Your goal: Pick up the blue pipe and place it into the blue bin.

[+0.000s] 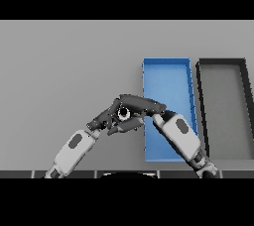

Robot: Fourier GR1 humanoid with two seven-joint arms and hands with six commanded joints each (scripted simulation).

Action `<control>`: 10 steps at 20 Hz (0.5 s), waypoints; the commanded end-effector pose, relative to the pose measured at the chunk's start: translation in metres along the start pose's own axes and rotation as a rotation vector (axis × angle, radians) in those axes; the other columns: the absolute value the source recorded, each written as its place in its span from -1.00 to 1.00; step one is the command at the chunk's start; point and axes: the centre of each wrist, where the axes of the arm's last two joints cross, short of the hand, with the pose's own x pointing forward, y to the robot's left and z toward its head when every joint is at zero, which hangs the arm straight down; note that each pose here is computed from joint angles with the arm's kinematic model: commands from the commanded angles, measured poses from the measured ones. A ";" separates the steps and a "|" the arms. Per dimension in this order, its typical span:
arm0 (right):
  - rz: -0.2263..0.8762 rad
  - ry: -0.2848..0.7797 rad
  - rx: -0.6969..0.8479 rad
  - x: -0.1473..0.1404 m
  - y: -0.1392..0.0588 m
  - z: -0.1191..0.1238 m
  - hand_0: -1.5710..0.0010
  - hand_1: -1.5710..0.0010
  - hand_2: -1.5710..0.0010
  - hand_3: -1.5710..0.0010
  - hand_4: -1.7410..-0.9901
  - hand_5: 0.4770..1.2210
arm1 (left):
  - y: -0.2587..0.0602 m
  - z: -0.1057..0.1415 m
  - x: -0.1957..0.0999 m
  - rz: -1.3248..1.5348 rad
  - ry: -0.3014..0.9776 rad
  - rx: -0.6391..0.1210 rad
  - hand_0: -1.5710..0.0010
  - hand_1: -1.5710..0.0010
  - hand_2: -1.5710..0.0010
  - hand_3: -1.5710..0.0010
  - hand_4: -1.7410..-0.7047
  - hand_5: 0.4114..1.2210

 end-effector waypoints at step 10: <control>-0.019 -0.033 0.022 -0.003 0.008 0.005 -0.98 -0.98 -0.98 -0.98 -0.31 0.95 | 0.005 0.003 -0.002 -0.088 0.064 -0.119 0.20 0.35 0.33 0.73 0.09 0.98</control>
